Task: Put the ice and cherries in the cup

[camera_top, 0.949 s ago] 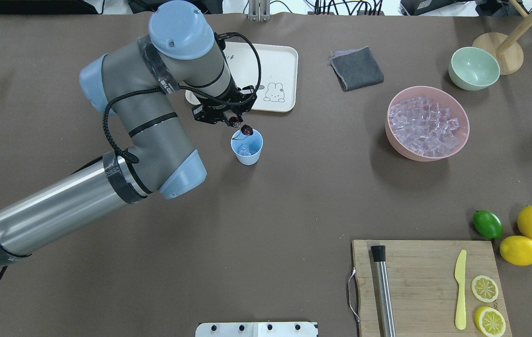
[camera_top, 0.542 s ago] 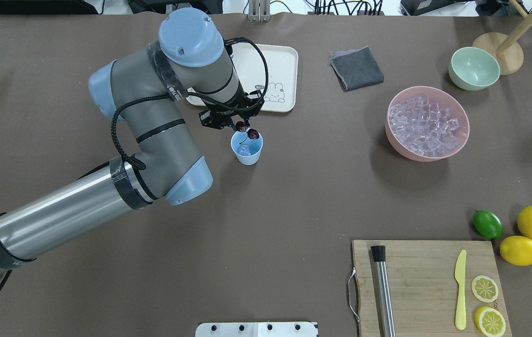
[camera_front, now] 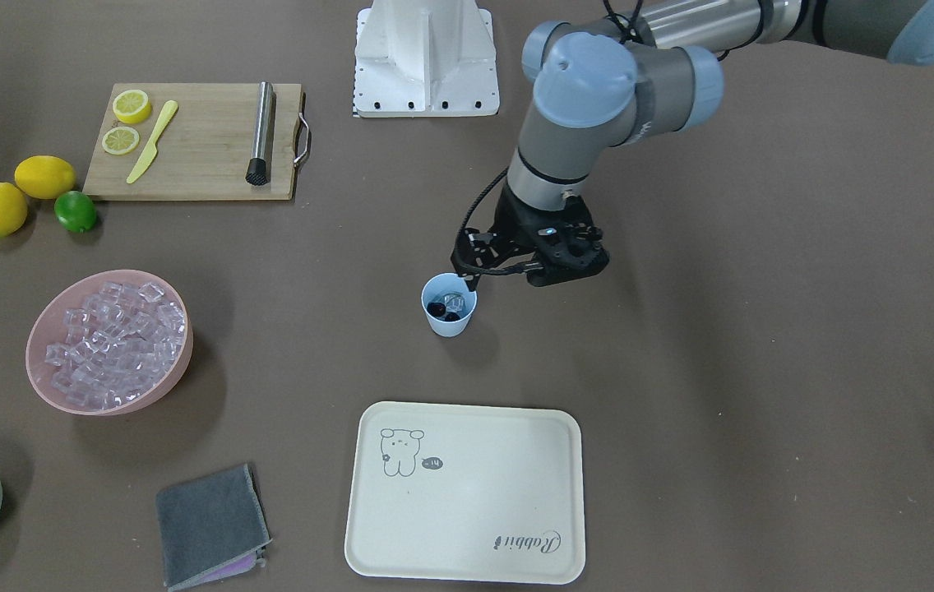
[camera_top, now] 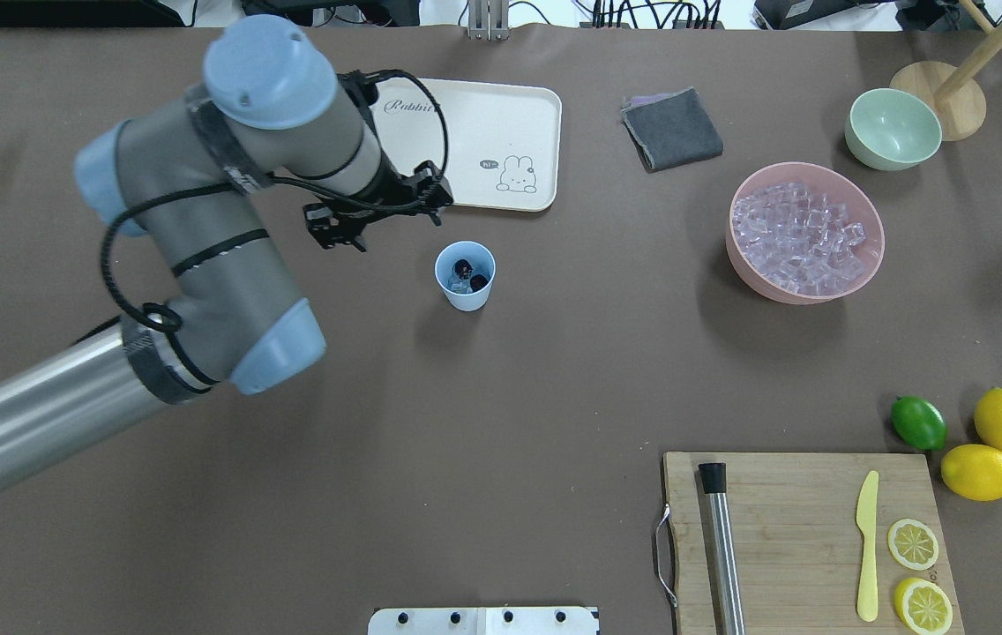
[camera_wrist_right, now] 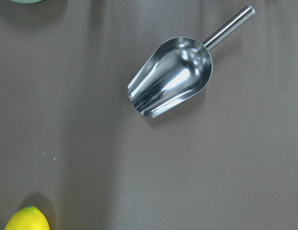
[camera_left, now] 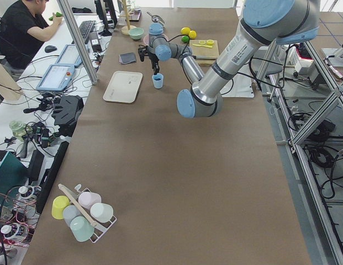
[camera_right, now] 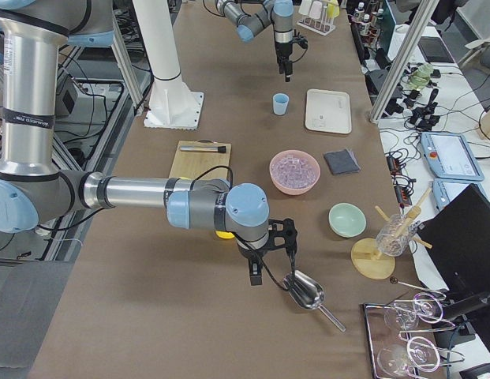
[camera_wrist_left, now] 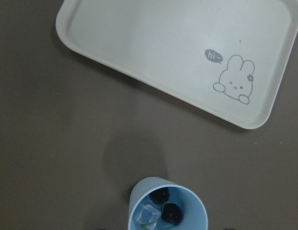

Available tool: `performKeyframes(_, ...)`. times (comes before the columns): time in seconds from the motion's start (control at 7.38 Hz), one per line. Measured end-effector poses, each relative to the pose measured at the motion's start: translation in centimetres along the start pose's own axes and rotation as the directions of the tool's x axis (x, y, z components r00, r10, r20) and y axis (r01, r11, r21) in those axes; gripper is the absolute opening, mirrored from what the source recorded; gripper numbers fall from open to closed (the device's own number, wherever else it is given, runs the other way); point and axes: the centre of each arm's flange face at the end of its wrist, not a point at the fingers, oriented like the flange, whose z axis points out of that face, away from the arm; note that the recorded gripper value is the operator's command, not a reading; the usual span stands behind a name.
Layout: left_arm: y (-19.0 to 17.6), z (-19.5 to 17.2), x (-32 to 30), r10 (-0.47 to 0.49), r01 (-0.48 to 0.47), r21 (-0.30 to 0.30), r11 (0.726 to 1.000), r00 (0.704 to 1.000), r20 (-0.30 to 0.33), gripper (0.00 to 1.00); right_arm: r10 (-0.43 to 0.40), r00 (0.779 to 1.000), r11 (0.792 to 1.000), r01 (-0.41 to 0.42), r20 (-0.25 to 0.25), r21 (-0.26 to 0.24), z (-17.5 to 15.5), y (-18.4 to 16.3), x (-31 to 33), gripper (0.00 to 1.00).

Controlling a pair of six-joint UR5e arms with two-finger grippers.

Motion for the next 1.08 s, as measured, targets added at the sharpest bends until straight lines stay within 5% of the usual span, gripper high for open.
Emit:
performKeyframes(0.41,-13.0,-5.3,-18.7,0.108,-0.107,-0.016,0.994,0.989,0.102,0.98,0.001,1.0,1.0,-0.001,0.001,0.003,-0.1,0.0,0.0,1.0)
performKeyframes(0.68,-21.3,-10.2,-35.0,0.192,-0.186,-0.059,0.981,0.975,0.115,0.98,-0.003,1.0,1.0,0.003,-0.001,0.008,-0.4,0.0,-0.2,1.0)
performKeyframes(1.08,-22.9,-16.6,-52.5,0.226,-0.223,-0.043,0.974,0.972,0.07,0.98,-0.004,1.0,1.0,0.004,-0.002,0.009,-0.5,0.0,-0.2,1.0)
